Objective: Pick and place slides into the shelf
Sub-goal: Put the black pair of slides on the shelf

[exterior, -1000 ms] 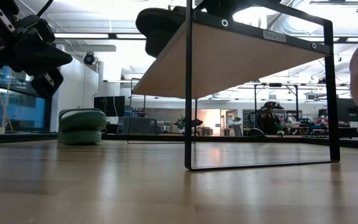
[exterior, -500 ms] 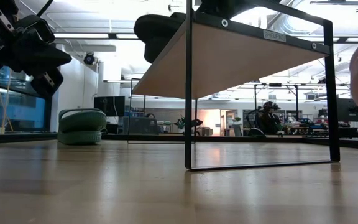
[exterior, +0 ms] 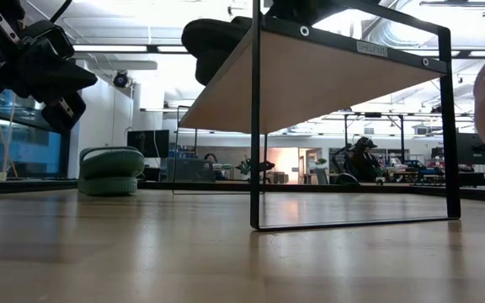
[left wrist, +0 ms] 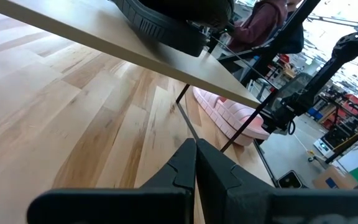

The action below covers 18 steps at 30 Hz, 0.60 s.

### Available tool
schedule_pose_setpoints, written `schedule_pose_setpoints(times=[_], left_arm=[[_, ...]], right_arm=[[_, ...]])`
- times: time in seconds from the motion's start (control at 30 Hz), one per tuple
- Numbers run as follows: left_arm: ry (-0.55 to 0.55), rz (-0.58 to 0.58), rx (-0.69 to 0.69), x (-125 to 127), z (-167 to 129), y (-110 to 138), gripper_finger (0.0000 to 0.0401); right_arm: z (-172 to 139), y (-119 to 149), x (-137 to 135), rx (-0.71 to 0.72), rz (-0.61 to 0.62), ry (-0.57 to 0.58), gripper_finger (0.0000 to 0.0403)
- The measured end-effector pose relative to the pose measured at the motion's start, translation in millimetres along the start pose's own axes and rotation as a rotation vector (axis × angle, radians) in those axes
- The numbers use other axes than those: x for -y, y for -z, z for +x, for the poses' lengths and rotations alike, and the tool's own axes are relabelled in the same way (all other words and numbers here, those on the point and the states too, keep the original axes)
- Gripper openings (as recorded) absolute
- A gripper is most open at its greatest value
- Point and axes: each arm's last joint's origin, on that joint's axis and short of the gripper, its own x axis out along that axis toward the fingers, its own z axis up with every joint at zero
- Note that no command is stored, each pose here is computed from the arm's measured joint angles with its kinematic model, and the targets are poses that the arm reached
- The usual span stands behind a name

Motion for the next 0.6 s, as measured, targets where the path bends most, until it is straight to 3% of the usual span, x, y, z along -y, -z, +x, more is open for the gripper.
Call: schedule_pose_setpoints(times=[0.2, 0.6], left_arm=[[0.0, 0.0, 0.0, 0.0, 0.0, 0.0, 0.0001], [-0.001, 0.001, 0.0, 0.0, 0.0, 0.0, 0.0001]], right_arm=[[0.0, 0.0, 0.0, 0.002, 0.0, 0.001, 0.0053], [3.6, -1.6, 3.1, 0.023, -0.026, 0.023, 0.0057]])
